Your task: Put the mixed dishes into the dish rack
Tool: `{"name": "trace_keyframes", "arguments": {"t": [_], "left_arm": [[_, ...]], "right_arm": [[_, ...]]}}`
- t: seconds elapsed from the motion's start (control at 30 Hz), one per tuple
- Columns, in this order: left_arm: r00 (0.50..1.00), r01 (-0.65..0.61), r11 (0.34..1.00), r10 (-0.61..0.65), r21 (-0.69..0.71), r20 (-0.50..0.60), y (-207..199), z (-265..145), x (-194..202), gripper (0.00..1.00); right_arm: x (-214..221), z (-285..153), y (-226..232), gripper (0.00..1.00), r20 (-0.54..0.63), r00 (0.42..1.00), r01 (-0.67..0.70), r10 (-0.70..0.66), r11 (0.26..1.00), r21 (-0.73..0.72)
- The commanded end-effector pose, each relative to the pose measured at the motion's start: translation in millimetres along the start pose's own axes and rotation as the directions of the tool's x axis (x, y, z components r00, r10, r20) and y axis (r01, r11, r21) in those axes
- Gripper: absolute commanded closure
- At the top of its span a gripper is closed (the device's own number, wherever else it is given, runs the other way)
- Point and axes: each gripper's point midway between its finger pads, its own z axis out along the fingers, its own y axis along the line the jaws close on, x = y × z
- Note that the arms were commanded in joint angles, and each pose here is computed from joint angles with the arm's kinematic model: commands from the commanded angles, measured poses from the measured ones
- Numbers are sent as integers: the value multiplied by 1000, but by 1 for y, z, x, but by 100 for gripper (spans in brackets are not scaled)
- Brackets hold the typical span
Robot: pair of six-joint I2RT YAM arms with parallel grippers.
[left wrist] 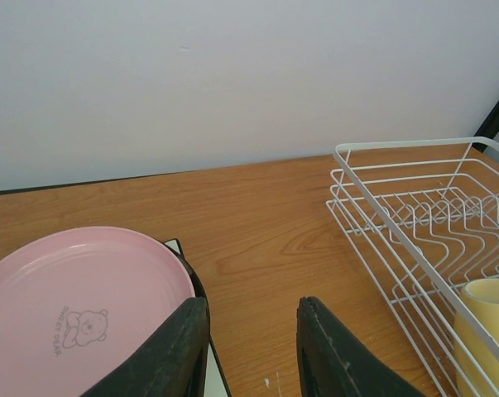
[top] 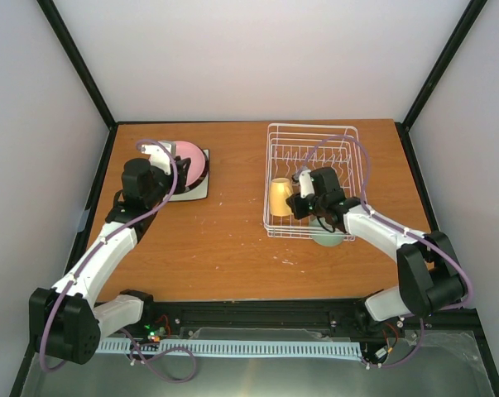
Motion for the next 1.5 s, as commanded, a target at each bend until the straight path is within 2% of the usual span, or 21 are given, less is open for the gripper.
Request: {"name": "trace_keyframes", "arguments": {"t": [0.0,0.27,0.43,0.5,0.63,0.7,0.8,0.83,0.9,1.03,1.17,1.37,1.47], "left_arm": [[999,-25,1000,26,-14,45,2,-6,-23,69],[999,-31,999,32,-23,44,3,-8,-27,69],[999,-37,999,38,-38,34,5,-8,-26,69],[999,-32,999,33,-42,26,8,-9,-25,69],[999,32,999,-31,-15,18,20,-12,-23,66],[998,62,998,-61,-8,17,28,-15,-23,66],[998,60,998,-59,-21,20,33,-17,-24,66],[998,56,998,-55,-26,21,34,-18,-25,66],[999,50,998,-49,-29,23,34,-19,-26,66],[999,48,998,-47,-40,16,36,-20,-24,67],[999,48,998,-47,-44,11,37,-20,-20,67],[999,49,998,-48,-46,18,37,-20,-20,67],[999,47,998,-46,-51,17,38,-20,-19,67]], "right_arm": [[56,0,-9,85,-230,972,-36,50,997,65],[77,-3,-10,83,-329,938,-83,107,993,87],[74,-6,-11,81,-313,943,-85,112,992,97],[69,-9,-12,72,-288,952,-82,108,991,103],[58,-19,-12,67,-225,970,-72,96,991,114],[51,-24,-13,69,-191,977,-71,94,990,124],[43,-27,-14,87,-153,984,-68,86,990,124],[42,-26,-13,91,-153,984,-69,87,991,118],[42,-22,-11,91,-161,983,-78,93,992,96],[49,-10,-5,82,-196,974,-109,117,993,50],[56,-5,1,80,-235,964,-121,122,992,15],[63,0,3,84,-257,959,-131,122,991,-15],[64,6,7,94,-262,956,-145,129,988,-43]]}}
